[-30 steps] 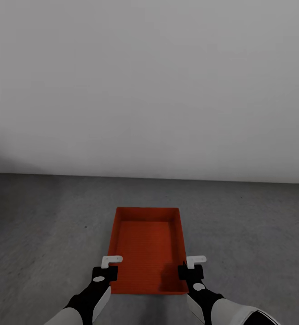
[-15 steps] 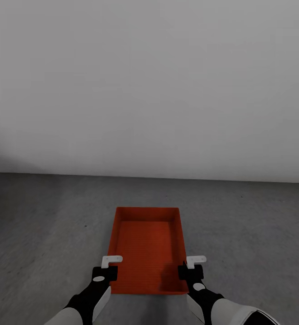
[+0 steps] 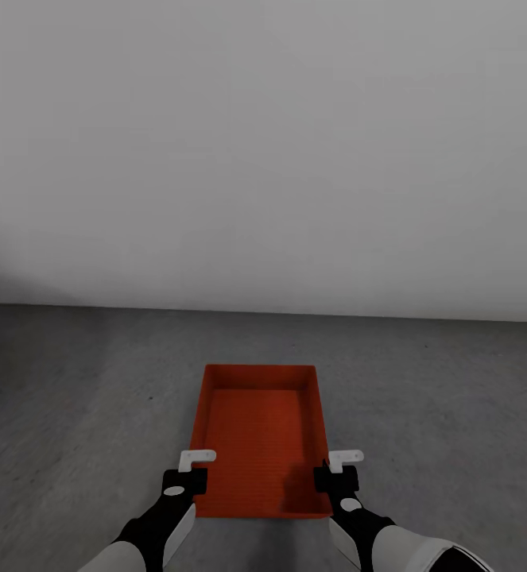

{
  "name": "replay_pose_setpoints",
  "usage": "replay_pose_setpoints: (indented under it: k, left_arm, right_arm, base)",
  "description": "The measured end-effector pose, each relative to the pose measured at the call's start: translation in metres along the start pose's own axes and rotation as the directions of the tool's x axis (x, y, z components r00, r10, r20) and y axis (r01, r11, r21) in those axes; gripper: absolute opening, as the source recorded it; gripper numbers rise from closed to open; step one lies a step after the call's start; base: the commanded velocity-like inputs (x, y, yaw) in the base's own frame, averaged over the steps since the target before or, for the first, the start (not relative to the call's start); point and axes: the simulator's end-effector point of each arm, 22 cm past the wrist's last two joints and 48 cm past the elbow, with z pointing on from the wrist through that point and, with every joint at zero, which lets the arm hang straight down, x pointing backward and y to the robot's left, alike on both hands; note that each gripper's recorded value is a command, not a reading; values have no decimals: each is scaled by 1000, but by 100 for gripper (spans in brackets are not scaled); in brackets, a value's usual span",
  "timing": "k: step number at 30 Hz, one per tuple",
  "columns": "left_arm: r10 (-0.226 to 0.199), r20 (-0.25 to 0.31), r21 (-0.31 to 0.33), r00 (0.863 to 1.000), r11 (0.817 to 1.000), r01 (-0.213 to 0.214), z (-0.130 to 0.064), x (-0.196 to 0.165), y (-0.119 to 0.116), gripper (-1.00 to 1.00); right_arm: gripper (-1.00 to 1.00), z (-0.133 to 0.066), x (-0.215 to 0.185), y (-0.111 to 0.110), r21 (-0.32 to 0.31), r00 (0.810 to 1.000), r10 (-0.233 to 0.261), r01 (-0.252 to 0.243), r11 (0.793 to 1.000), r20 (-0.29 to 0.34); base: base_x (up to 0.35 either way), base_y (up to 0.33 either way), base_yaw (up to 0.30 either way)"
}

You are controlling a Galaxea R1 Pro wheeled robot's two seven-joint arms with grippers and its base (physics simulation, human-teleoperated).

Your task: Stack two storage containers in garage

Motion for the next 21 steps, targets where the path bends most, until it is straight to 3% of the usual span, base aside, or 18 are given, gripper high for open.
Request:
replay_pose_setpoints:
  k: [21]
  left_arm:
    - [1, -13, 0, 1000, 1000, -1, 3, 7, 0, -100]
  right_arm:
    - [-100, 2, 7, 1, -1, 1000, -2, 2, 1000, -13]
  base:
    - [0, 0, 0]
